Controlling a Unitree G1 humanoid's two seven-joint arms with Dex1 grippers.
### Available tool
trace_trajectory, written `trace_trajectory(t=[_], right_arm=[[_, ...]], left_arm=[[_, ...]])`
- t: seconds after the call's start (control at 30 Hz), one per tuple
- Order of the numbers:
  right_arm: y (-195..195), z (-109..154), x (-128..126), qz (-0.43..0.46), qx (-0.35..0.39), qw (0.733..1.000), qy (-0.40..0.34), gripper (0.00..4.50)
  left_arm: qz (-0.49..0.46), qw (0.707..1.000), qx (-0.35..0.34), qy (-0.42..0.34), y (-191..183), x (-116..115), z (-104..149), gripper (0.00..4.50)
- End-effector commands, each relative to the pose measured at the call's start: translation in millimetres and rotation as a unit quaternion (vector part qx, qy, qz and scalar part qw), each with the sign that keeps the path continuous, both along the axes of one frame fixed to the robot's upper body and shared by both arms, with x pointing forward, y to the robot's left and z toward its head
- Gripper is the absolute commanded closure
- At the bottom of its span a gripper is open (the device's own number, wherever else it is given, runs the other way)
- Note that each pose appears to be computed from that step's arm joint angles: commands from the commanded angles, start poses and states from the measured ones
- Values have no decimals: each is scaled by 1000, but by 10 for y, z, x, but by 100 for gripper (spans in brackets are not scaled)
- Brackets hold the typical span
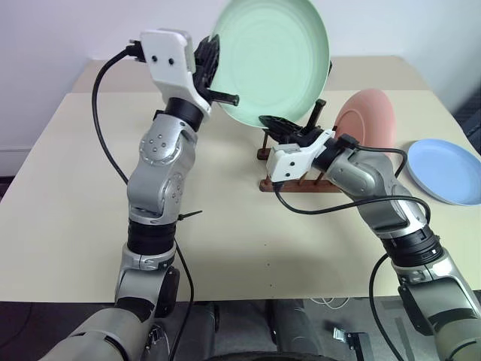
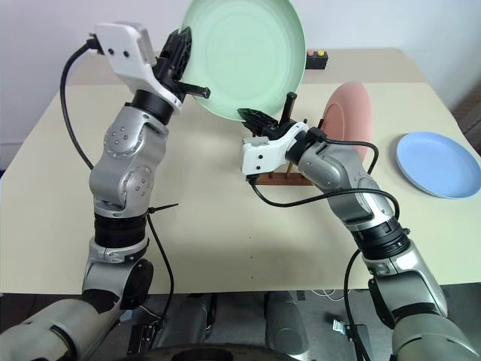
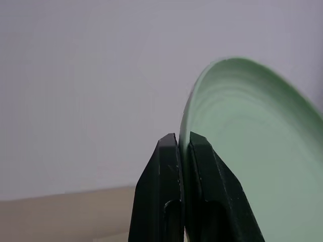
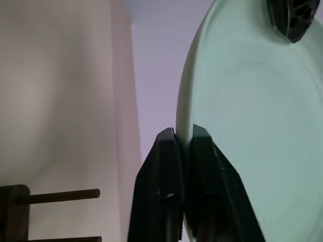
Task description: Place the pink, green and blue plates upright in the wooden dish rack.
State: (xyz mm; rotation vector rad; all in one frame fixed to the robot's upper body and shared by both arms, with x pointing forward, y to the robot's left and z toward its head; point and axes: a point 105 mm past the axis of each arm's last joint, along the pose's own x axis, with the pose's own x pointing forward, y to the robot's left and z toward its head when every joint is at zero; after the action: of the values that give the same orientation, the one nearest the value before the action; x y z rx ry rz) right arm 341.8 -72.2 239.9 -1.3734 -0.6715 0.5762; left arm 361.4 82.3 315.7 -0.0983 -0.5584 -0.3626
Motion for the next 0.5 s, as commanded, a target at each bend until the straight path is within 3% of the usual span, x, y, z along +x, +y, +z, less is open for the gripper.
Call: trace_trajectory(t=[0.03, 0.13, 0.2, 0.33, 0.37, 0.5], right_arm=[[16, 76, -30, 5, 6, 1000, -15, 443], [15, 92, -35, 3, 7, 1000, -22, 450], [12, 103, -36, 4, 13, 1000, -23, 450], [-7, 140, -37, 4, 35, 999, -17, 450], [-22, 164, -38, 4, 44, 999, -15, 450], [-93, 284, -64, 13, 100, 995, 7, 450]], left_arm=[[-22, 999, -24, -23, -28, -105, 138, 450], [-35, 997, -60, -16, 23, -104, 158, 347], [-28, 996, -78, -23, 99, -105, 194, 255], [19, 991, -124, -55, 409, -102, 336, 34], [55, 989, -127, -52, 560, -47, 332, 8], [158, 978, -135, -35, 1091, 107, 259, 8]])
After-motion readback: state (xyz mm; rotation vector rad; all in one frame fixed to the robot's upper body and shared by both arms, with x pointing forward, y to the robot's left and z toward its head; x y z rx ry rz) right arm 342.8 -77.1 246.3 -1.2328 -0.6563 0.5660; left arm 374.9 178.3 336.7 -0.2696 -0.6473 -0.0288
